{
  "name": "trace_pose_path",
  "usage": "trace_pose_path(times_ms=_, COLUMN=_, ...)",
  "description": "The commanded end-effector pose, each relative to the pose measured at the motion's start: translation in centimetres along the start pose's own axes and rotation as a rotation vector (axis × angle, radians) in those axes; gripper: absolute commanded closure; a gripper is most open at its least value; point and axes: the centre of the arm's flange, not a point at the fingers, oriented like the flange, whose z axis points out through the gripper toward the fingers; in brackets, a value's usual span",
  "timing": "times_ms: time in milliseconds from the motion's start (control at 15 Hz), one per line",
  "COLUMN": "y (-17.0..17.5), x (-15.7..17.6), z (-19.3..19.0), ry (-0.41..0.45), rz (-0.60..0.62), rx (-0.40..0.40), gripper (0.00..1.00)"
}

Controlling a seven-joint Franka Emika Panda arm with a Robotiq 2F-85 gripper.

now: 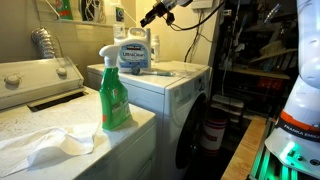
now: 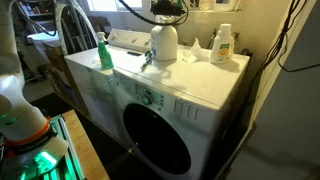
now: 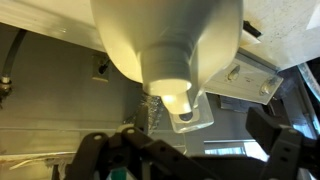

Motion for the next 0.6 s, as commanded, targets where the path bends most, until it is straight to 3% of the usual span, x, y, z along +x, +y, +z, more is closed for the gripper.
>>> trace_pose_path(times_ms=0, y=0.9, x=-0.5, z=1.5, ry=0.011, rz=-0.049, rx=0.03, gripper=0.0)
trace_pose_path(times_ms=333, y=1.5, x=-1.0, z=3.1, ry=0.023, rz=-0.091, rx=0.03, gripper=0.0)
trace_pose_path(times_ms=400, y=1.6, x=-1.2, z=3.3, ry=0.021, rz=-0.101, rx=0.03, gripper=0.08)
trace_pose_path(times_ms=467, y=1.7, x=-1.3, z=3.5, ry=0.017, rz=-0.108, rx=0.026, gripper=0.26)
trace_pose_path(times_ms=533, y=1.7, x=-1.3, z=3.6, ry=0.015, rz=-0.119, rx=0.024, gripper=0.34)
